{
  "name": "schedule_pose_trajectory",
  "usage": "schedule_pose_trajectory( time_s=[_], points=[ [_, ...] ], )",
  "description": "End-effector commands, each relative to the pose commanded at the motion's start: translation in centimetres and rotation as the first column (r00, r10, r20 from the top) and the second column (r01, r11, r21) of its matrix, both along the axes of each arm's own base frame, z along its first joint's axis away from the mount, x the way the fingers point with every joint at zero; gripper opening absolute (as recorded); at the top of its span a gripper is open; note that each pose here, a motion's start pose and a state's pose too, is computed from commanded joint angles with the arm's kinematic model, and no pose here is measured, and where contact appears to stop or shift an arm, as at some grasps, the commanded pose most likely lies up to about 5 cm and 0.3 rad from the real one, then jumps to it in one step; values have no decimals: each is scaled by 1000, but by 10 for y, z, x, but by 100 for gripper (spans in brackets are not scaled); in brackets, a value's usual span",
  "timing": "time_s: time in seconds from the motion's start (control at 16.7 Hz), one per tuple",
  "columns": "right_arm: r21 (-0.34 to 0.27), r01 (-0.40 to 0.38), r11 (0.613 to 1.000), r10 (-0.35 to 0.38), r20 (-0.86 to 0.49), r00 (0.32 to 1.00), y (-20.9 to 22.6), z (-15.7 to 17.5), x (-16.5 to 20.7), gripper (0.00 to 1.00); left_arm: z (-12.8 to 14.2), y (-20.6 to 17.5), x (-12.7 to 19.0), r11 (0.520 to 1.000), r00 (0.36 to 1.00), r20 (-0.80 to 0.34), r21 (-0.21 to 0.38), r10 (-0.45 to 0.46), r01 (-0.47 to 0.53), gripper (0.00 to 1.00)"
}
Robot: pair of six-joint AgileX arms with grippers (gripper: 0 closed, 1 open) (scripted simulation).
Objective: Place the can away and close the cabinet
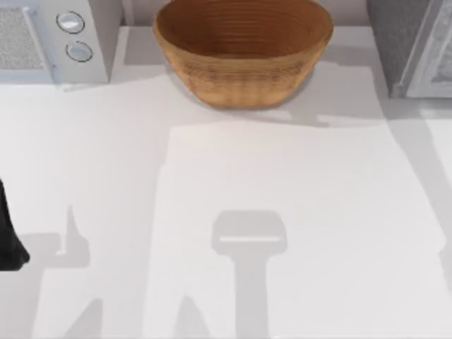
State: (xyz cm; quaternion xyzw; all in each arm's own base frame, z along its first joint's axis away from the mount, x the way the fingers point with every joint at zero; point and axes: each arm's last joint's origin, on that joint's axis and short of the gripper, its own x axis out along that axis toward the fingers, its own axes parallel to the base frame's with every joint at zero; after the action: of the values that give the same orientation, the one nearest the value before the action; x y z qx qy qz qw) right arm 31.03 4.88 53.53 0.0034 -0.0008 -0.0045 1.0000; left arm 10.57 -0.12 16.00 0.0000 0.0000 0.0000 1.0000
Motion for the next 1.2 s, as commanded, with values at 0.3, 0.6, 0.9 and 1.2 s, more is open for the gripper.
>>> schedule_pose_trajectory(
  time_s=[0.3, 0.6, 0.9, 1.2],
  points=[
    [2, -8, 1000, 8, 5, 1000, 1, 8, 52, 0, 0, 0, 0, 1000, 1000, 0, 0, 0, 0, 100],
    [-1, -7, 1000, 7, 3, 1000, -3, -1, 88, 0, 0, 0, 0, 1000, 1000, 0, 0, 0, 0, 100],
    [-3, -5, 1000, 5, -1, 1000, -4, -5, 96, 0, 0, 0, 0, 1000, 1000, 0, 0, 0, 0, 100],
    [-3, -5, 1000, 5, -1, 1000, -4, -5, 96, 23, 0, 0, 0, 1000, 1000, 0, 0, 0, 0, 100]
  ],
)
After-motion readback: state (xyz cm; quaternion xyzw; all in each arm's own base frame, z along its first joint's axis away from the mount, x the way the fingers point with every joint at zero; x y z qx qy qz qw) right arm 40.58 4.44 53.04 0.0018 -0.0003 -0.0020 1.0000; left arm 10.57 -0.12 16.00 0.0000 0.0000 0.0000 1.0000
